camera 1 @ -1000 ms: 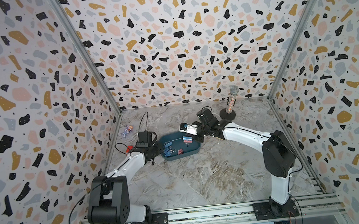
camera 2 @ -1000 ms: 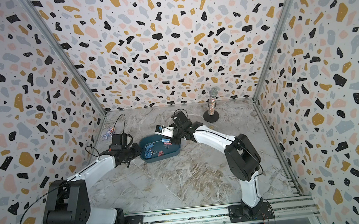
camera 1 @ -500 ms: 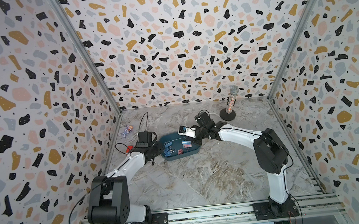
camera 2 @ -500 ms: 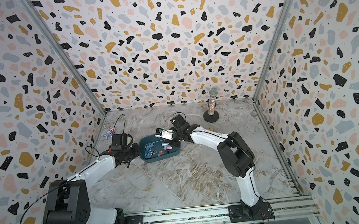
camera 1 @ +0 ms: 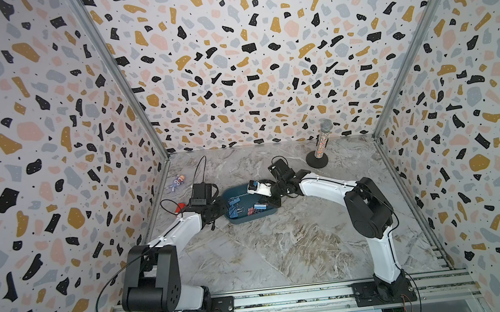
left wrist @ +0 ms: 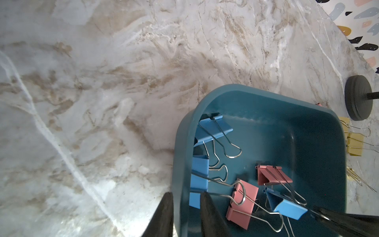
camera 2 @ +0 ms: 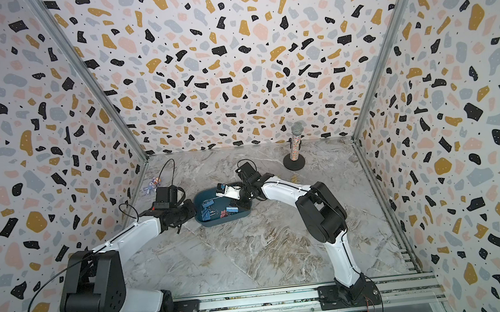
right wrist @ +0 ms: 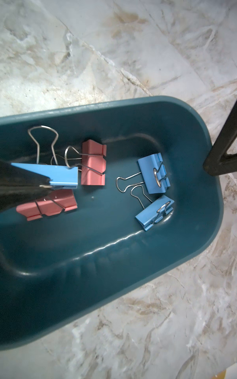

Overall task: Take out the binder clips from the storage box
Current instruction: Pick up the binder clip from the storage box, then place the binder clip at the center of the board.

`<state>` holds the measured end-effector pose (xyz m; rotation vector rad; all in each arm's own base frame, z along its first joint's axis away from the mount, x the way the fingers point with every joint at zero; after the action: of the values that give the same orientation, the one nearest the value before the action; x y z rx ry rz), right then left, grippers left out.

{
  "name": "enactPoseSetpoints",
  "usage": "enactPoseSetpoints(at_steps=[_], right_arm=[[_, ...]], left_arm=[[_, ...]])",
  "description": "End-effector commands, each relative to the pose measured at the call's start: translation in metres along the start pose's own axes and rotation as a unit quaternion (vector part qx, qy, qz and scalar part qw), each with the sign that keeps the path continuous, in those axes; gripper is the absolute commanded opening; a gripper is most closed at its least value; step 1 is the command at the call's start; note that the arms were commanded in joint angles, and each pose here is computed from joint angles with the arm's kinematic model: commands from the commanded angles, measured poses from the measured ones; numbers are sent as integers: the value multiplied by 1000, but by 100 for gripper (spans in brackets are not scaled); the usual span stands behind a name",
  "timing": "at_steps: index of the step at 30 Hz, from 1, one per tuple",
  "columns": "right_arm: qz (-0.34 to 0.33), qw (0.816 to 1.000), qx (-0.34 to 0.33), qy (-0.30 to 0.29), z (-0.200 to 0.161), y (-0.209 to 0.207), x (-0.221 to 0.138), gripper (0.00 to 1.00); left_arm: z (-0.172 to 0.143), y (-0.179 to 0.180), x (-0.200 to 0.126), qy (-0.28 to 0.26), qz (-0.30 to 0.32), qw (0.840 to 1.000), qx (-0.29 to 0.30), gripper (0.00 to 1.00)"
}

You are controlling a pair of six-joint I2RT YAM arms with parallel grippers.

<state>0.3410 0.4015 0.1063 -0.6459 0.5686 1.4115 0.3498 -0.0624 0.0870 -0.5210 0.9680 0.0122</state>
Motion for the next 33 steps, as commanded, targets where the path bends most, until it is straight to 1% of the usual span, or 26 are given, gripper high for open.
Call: enactPoseSetpoints(at_steps=[1,8,12,15,20,24,33], right_arm=[[20,1000,-8,-15,21,7,-17,0],[61,997,9,-47,48,13,-40,0],[71,994,29,-74,62,7,-52,0],[70,993,42,-83,66,0,-57,0],[56,993,59,-84,67,-13,-57,0],[1,997,38,-71,58,-27,-63,0],[-35,996,16,-84,34,-43,-107,0]], left_arm=[[1,2,1,-5,-3,1000,-1,27],[1,1,-1,-7,-4,1000,0,27],[1,2,0,-7,-3,1000,0,27],[1,1,-1,-7,-4,1000,0,27],[2,1,-1,-8,-4,1000,0,27],[2,1,-1,-9,-4,1000,1,27],[1,2,1,-6,-2,1000,1,27]])
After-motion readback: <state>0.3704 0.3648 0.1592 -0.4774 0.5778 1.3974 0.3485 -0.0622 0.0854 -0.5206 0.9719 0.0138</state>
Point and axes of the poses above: each gripper's point midway between its finger pads, its own x axis out along the fingers, its own y axis along the line the jaws close on, z = x × y, the point moved 1 cm from there along -x, back along the fingers, and after that the axes turned 1 degree about -x, right-handed, at the moved point
